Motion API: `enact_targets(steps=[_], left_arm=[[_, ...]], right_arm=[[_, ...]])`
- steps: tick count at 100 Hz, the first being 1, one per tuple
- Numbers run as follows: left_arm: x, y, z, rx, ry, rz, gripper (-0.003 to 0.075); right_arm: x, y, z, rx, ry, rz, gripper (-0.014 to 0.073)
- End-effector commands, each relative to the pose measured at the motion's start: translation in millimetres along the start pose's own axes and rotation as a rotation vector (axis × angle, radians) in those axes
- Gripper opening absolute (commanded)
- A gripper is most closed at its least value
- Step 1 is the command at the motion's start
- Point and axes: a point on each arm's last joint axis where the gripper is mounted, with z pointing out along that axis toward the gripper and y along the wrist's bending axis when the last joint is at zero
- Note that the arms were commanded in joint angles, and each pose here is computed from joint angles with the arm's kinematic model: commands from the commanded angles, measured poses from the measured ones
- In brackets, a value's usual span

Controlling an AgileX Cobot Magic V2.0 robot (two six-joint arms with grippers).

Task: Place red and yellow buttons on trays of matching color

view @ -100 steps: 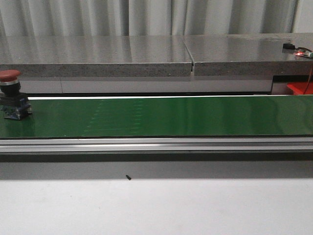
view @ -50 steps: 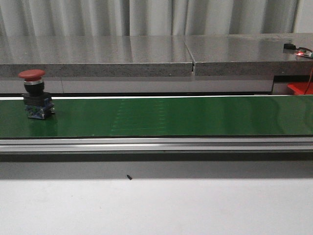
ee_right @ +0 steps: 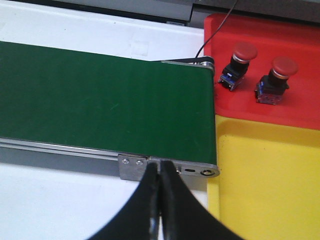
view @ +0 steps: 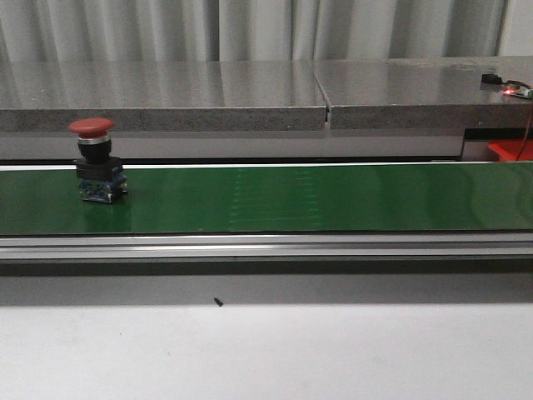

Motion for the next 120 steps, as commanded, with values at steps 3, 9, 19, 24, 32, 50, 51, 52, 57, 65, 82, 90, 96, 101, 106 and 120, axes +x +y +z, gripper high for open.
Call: enact_targets(steps=[3, 9, 19, 24, 32, 50, 51, 52, 57, 65, 82, 90, 96, 101, 106, 120], left_arm=[[-11.3, -19.9, -10.3, 0.031, -0.073, 0.036, 0.0218], [-10.6, -27.7, -4.0, 0.045, -0.060, 0.053, 0.0218], [-9.5, -32.5, 2.0, 0.055, -0.044, 0.063, 0.0218], [-8.6, -34.7, 4.1, 0.060, -0.034, 0.068, 0.0221], [-6.9, -37.5, 6.0, 0.071, -0.015, 0.070, 0.0246], [-3.3, -39.1, 6.6, 0.084, 0.024, 0.069, 0.0509], [-3.2, -39.3, 6.6, 0.085, 0.025, 0.068, 0.0519], [-3.2, -39.3, 6.6, 0.086, 0.025, 0.068, 0.0538], [-3.3, -39.8, 6.6, 0.090, 0.024, 0.062, 0.0582], [-6.4, -43.4, -0.2, 0.104, -0.016, 0.065, 0.0587], [-13.2, -70.4, -45.0, 0.145, -0.182, 0.184, 0.0566], [-9.8, -84.3, -62.7, 0.174, -0.205, 0.223, 0.0473], [-5.1, -96.4, -73.8, 0.203, -0.208, 0.256, 0.0351], [-0.4, -105.7, -83.1, 0.226, -0.213, 0.282, 0.0235], [4.0, -111.4, -89.4, 0.241, -0.218, 0.299, 0.0112], [23.0, -123.2, -106.6, 0.278, -0.227, 0.341, -0.0020]], right_arm=[[-13.8, -1.1, -4.7, 0.011, -0.092, -0.017, -0.0069], [-13.8, -1.1, -4.7, 0.011, -0.092, -0.017, -0.0069], [-13.8, -1.1, -4.7, 0.011, -0.092, -0.017, -0.0069], [-13.8, -1.1, -4.7, 0.011, -0.092, -0.017, -0.0069], [-13.8, -1.1, -4.7, 0.011, -0.092, -0.017, -0.0069], [-13.8, -1.1, -4.7, 0.011, -0.092, -0.017, -0.0069], [-13.8, -1.1, -4.7, 0.011, -0.092, -0.017, -0.0069], [-13.8, -1.1, -4.7, 0.011, -0.092, -0.017, -0.0069], [-13.8, -1.1, -4.7, 0.011, -0.092, -0.017, -0.0069], [-13.8, -1.1, -4.7, 0.011, -0.092, -0.017, -0.0069], [-13.8, -1.1, -4.7, 0.011, -0.092, -0.017, -0.0069], [-13.8, -1.1, -4.7, 0.011, -0.092, -0.017, -0.0069], [-13.8, -1.1, -4.7, 0.011, -0.092, -0.017, -0.0069], [-13.8, -1.1, -4.7, 0.011, -0.092, -0.017, -0.0069], [-13.8, -1.1, -4.7, 0.011, -0.092, -0.017, -0.0069], [-13.8, -1.1, -4.7, 0.011, -0.092, -0.017, -0.0069]])
